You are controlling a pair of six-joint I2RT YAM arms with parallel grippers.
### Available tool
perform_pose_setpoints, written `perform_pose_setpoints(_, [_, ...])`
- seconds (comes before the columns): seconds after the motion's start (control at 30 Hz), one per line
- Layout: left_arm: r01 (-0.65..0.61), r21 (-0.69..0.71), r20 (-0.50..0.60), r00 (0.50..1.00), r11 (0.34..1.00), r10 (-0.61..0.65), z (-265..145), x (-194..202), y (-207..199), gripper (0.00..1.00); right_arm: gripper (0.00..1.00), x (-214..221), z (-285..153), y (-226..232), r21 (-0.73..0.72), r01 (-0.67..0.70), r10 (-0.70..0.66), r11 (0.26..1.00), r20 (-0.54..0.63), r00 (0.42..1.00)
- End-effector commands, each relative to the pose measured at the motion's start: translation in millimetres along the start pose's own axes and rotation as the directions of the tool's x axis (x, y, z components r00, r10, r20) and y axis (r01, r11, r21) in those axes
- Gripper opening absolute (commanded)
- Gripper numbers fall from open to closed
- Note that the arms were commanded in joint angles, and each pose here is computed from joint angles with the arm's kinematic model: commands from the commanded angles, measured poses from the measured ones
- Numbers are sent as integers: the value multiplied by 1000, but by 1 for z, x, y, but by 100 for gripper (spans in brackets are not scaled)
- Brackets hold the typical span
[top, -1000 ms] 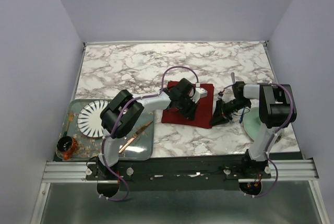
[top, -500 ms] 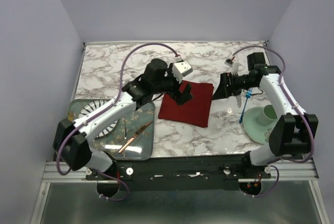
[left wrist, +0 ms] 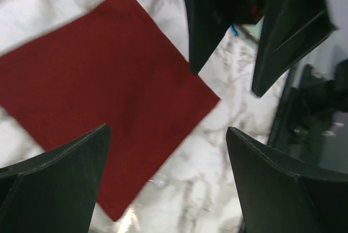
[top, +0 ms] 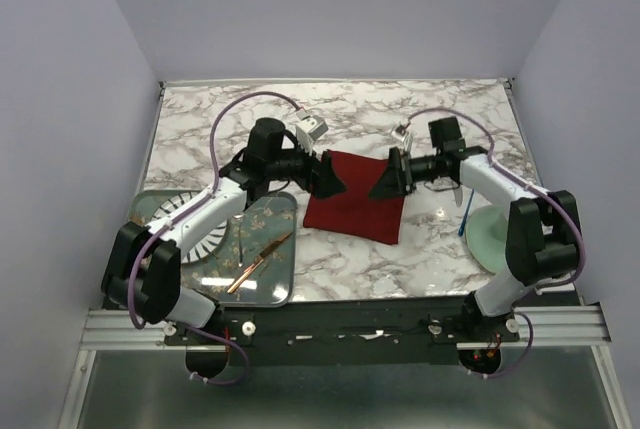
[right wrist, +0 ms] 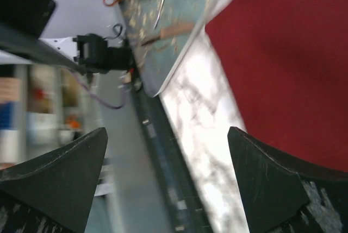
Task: Fold the napkin into a case and place the utensils inside
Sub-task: Smooth out the lower triangle-folded napkin at the center of the board.
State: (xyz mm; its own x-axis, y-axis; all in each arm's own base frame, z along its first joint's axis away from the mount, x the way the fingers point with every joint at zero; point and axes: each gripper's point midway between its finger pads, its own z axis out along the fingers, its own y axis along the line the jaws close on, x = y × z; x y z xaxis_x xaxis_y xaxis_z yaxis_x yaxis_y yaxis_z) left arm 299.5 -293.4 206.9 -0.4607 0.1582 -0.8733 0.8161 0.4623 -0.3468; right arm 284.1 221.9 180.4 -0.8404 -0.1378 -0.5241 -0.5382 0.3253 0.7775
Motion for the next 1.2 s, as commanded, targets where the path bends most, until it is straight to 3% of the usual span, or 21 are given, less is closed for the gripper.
perform_pose_setpoints(0.0, [366,247,-126,930,897,-344,3,32,-50,99,100,59,25,11,-105,-347,336,932,-111,935])
perform_pose_setpoints(0.1, [461,237,-157,887,855,-435,12,53,-43,99,100,82,36,-6,-80,-498,484,864,-144,863])
perform_pose_setpoints(0.3, [557,206,-197,829,805,-523,21,67,-36,99,100,101,45,-47,6,-591,585,807,-151,797])
perform_pose_setpoints(0.5, [595,162,-234,798,787,-556,23,75,-32,99,100,118,25,-103,174,-633,656,754,-153,739])
perform_pose_setpoints(0.67, [630,209,-298,769,748,-565,20,82,-46,99,100,119,6,-88,185,-574,603,797,-217,767])
perform_pose_setpoints(0.77, [688,239,-338,721,685,-605,22,86,-56,99,100,103,2,-58,89,-554,560,828,-200,804])
perform_pose_setpoints(0.8, [670,278,-316,740,688,-594,26,78,-58,99,100,98,2,-50,63,-544,545,837,-195,816])
perform_pose_setpoints(0.87, [721,265,-336,691,640,-640,35,79,-60,99,100,82,3,-35,2,-519,511,855,-175,841])
perform_pose_setpoints(0.93, [715,309,-319,699,628,-639,41,71,-60,99,100,75,6,-33,-11,-508,500,861,-162,851])
perform_pose_setpoints(0.97, [755,296,-344,656,585,-672,47,73,-61,99,100,73,6,-33,-11,-505,497,863,-155,854])
perform_pose_setpoints(1.03, [764,318,-347,645,562,-680,52,69,-62,99,100,73,10,-38,-14,-523,515,852,-154,843])
perform_pose_setpoints(1.07, [799,304,-373,601,520,-706,57,73,-63,99,100,74,11,-40,-20,-531,522,847,-157,838])
perform_pose_setpoints(1.1, [790,326,-367,611,519,-701,61,69,-65,99,100,76,13,-42,-17,-541,532,841,-163,831])
perform_pose_setpoints(1.17, [816,297,-378,577,495,-724,70,79,-60,99,100,84,17,-51,-3,-563,555,826,-173,814])
